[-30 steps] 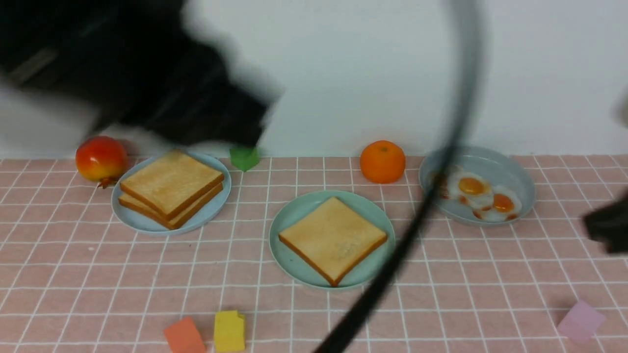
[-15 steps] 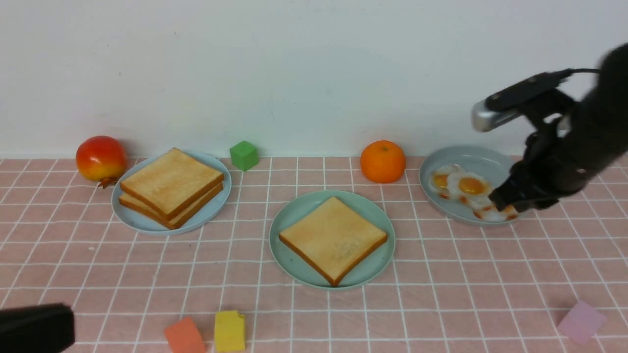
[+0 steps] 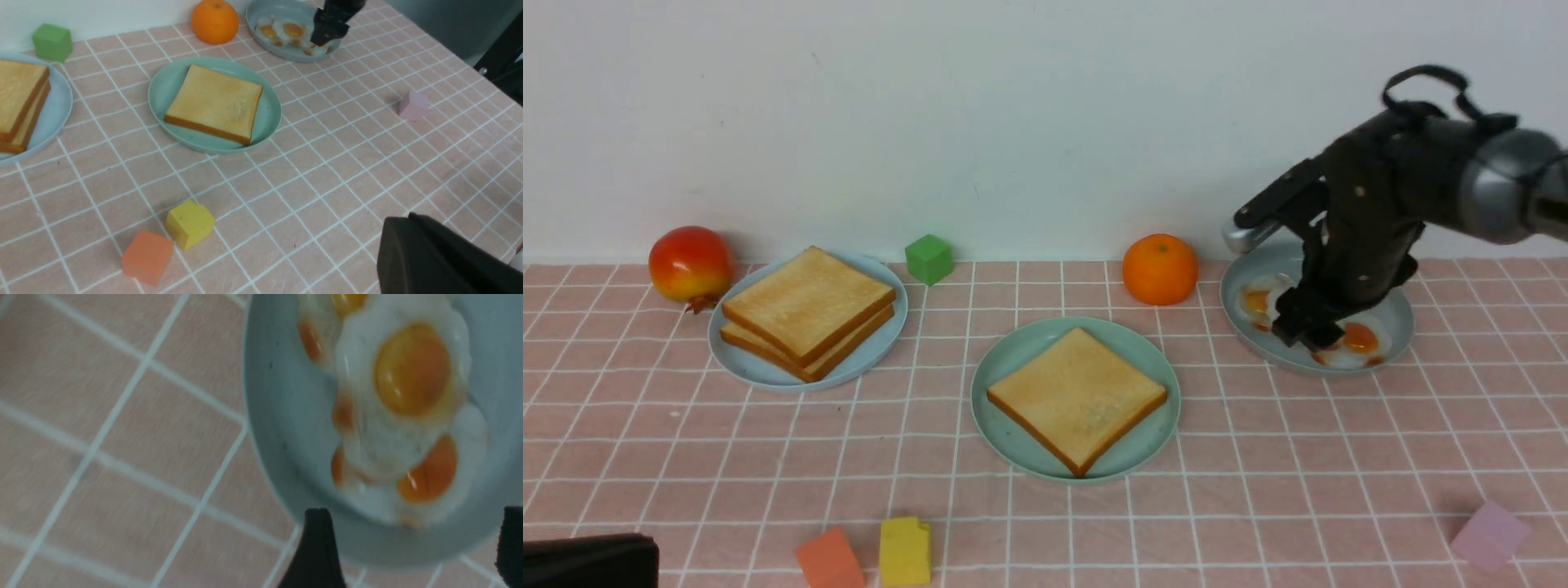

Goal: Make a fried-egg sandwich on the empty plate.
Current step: Use the right arm to grab a fried egg

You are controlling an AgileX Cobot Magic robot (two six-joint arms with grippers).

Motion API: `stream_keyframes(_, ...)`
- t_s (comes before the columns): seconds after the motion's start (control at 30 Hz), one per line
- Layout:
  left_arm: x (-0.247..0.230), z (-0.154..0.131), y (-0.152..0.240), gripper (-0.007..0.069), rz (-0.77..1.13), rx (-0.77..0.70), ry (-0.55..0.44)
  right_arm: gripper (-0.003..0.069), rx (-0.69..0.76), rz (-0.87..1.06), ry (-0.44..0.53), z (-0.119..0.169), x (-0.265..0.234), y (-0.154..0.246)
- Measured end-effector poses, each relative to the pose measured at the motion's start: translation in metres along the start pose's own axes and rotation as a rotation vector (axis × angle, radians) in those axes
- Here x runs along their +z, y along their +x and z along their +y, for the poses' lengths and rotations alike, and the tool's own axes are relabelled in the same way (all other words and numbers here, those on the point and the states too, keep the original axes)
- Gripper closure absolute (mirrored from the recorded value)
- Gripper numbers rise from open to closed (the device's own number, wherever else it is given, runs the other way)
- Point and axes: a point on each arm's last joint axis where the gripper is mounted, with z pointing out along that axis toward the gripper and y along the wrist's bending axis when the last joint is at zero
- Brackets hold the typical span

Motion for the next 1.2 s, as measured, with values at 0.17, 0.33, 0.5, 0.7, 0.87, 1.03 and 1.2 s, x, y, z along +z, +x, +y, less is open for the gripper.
stream_keyframes(0.17, 0.000, 0.000, 0.001, 0.0638, 0.006, 0.000, -0.001, 0.0103, -0.044, -0.005, 0.025, 0.003, 0.025, -0.004)
stream_keyframes(0.33, 0.000, 0.000, 0.001, 0.0638, 0.006, 0.000, -0.001, 0.0109, -0.076, 0.006, 0.036, 0.007, 0.042, -0.004)
stream_keyframes(0.5, 0.000, 0.000, 0.001, 0.0638, 0.006, 0.000, -0.001, 0.0116, -0.098, 0.005, 0.054, 0.006, 0.046, -0.005)
stream_keyframes(0.7, 0.000, 0.000, 0.001, 0.0638, 0.006, 0.000, -0.001, 0.0221, -0.104, -0.009, 0.059, 0.006, 0.048, -0.006)
stream_keyframes(0.87, 0.000, 0.000, 0.001, 0.0638, 0.006, 0.000, -0.001, 0.0382, -0.107, -0.013, 0.059, 0.006, 0.049, -0.007)
stream_keyframes(1.03, 0.000, 0.000, 0.001, 0.0638, 0.006, 0.000, -0.001, 0.0506, -0.120, -0.032, 0.069, 0.007, 0.048, -0.009)
stream_keyframes(1.2, 0.000, 0.000, 0.001, 0.0638, 0.006, 0.000, -0.001, 0.0510, -0.122, -0.027, 0.074, 0.006, 0.044, -0.009)
